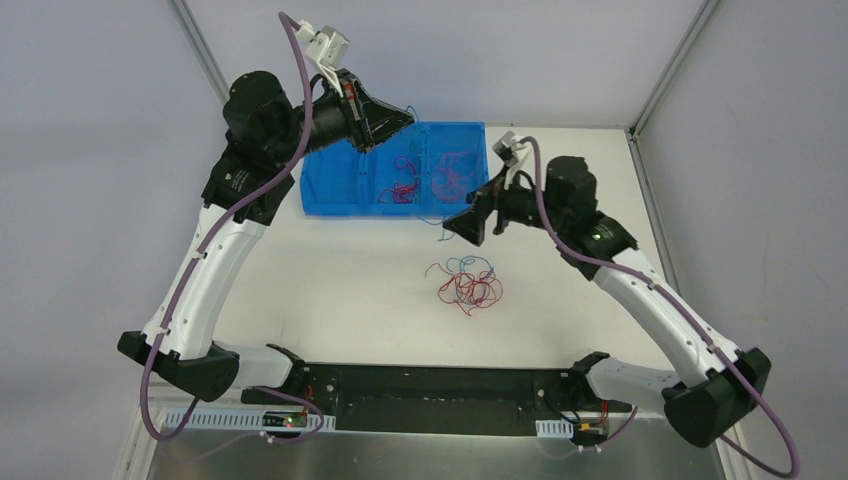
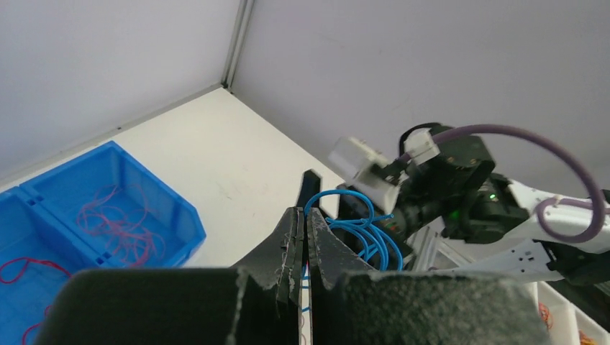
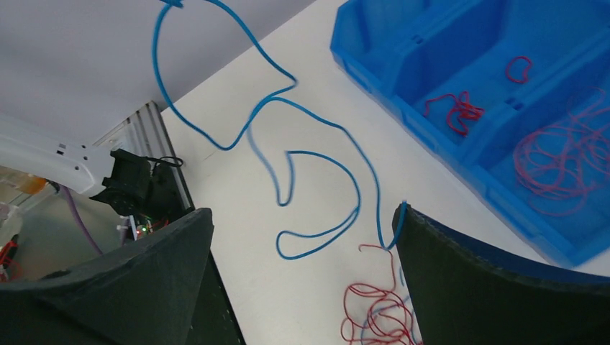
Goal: Untangle the cables
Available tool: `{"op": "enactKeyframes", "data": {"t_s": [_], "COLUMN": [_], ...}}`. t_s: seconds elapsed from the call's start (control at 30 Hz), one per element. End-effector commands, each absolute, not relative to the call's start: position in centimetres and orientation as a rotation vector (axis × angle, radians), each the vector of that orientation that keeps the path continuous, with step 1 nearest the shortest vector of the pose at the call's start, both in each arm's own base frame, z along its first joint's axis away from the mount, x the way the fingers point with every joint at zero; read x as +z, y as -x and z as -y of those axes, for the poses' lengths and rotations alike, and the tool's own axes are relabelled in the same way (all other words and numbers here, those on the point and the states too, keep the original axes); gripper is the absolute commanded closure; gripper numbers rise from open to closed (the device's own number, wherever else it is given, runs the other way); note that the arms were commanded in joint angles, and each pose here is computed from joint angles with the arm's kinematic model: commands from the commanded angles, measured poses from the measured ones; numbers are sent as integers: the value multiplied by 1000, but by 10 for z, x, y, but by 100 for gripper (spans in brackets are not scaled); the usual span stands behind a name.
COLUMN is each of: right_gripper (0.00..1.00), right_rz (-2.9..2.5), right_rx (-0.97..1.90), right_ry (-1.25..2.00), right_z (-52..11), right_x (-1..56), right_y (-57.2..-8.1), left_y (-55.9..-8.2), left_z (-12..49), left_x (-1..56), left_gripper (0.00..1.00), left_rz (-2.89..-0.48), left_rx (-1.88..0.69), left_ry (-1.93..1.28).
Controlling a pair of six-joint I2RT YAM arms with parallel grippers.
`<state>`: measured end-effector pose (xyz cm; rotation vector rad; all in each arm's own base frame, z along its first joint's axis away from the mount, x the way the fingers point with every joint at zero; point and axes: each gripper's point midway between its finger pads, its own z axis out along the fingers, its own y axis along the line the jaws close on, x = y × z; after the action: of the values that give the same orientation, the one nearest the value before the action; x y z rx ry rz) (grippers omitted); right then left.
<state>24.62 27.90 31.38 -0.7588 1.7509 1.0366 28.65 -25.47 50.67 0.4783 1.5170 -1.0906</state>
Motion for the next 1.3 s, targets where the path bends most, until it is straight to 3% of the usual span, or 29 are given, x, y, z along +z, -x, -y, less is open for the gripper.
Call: {"op": "enactKeyframes", "data": {"t_s": [0.0, 0.33, 0.4, 0.43, 0.5, 0.53, 0.57, 0.6, 0.87, 0.97, 1.1, 1.27], "right_gripper": [1, 1, 6, 13, 37, 54, 80, 98, 100, 100, 100, 100], "right_rz": [-1580, -1444, -1444, -1448, -1444, -1451, -1460, -1472, -1754, -1833, -1877, -1877], "right_rx": [1159, 1159, 1146, 1140, 1100, 1088, 1081, 1072, 1033, 1009, 1026, 1065], "right_ry": [708, 729, 730, 727, 750, 758, 772, 789, 867, 886, 863, 796], "right_z": [-322, -373, -377, -377, -376, -374, -372, -369, -330, -312, -300, -297], "right_x": [367, 382, 379, 377, 369, 362, 356, 349, 246, 214, 212, 238], "right_y": [-261, -284, -289, -291, -293, -293, -291, -288, -247, -235, -229, -235], "left_y": [-278, -283, -284, -285, -285, -286, -288, -292, -354, -379, -411, -453], "left_z": [262, 262, 263, 263, 261, 260, 257, 252, 150, 110, 72, 36], "left_x": [527, 522, 524, 526, 529, 531, 533, 535, 586, 579, 522, 411], "left_gripper": [100, 100, 100, 100, 100, 100, 100, 100, 100, 100, 100, 100], "left_rz": [-1455, -1463, -1457, -1454, -1444, -1437, -1430, -1426, -1311, -1376, -1547, -1809], "left_rx": [-1191, -1182, -1181, -1182, -1173, -1161, -1144, -1109, -582, -379, -202, -60], "left_ry": [-470, -459, -456, -455, -456, -456, -451, -435, -204, -142, -124, -113]}}
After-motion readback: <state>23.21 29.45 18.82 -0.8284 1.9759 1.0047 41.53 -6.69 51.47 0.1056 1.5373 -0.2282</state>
